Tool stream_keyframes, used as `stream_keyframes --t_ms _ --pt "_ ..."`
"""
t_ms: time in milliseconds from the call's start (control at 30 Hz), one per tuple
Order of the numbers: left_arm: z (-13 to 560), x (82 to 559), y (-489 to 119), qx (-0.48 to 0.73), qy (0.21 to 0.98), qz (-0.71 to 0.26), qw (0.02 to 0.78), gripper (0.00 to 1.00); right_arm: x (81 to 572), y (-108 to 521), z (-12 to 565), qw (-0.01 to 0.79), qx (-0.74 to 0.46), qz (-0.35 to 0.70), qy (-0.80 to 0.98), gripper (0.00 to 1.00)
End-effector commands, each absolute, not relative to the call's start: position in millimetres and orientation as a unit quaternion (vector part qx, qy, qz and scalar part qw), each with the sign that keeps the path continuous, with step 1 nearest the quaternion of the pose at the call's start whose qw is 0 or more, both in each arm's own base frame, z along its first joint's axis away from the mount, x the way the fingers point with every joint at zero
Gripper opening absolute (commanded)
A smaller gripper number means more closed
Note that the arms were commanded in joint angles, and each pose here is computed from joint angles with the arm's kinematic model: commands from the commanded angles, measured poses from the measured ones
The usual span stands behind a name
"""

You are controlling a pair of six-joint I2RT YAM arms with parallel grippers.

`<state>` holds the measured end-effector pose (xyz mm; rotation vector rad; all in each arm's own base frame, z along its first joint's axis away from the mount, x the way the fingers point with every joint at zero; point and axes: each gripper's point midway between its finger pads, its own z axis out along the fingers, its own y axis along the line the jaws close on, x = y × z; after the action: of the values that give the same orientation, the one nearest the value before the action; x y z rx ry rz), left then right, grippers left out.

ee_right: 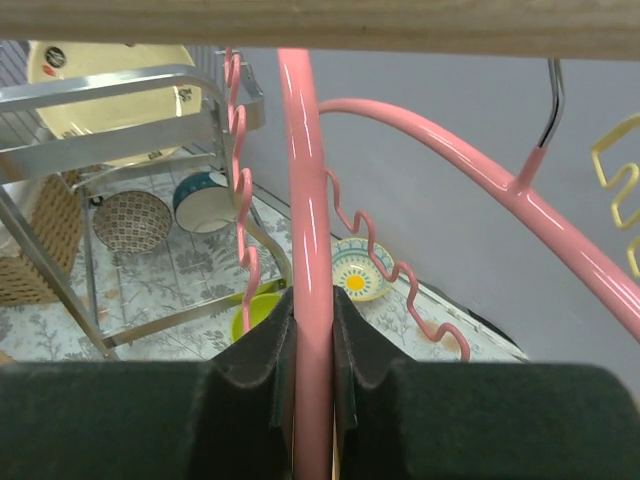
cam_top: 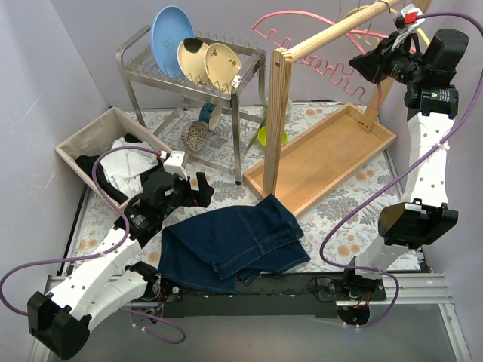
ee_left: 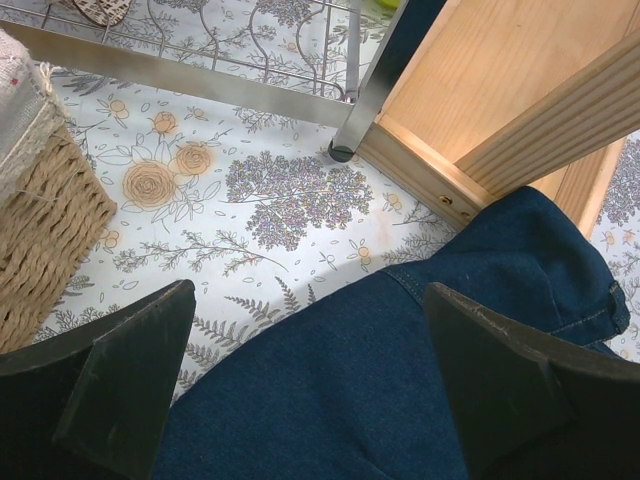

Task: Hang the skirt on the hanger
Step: Grab a hanger with the right arm

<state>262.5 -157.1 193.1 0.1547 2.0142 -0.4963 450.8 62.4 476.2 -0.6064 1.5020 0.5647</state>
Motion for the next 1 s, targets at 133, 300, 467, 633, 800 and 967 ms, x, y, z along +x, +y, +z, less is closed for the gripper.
stream_keyframes --t_ms 133,300,467,633,800,967 --pt "191 264 -157 0.070 0.833 -0.208 0.507 0.98 452 46 471 0.668 -0.264 0.162 0.676 0.01" --pt "190 264 -157 0.071 0.834 -0.208 0.506 0.98 449 40 456 0.652 -0.278 0.135 0.693 0.01" --pt "191 264 -157 0.073 0.832 -0.211 0.508 0.98 431 33 434 0.633 -0.302 0.097 0.707 0.01" --pt "193 263 -158 0.074 0.829 -0.213 0.511 0.98 395 21 414 0.623 -0.318 0.031 0.713 0.01" --pt "199 261 -160 0.081 0.823 -0.222 0.517 0.98 354 7 398 0.604 -0.330 -0.021 0.725 0.01" --pt "214 253 -165 0.111 0.802 -0.244 0.534 0.98 312 -5 349 0.546 -0.361 -0.070 0.752 0.01"
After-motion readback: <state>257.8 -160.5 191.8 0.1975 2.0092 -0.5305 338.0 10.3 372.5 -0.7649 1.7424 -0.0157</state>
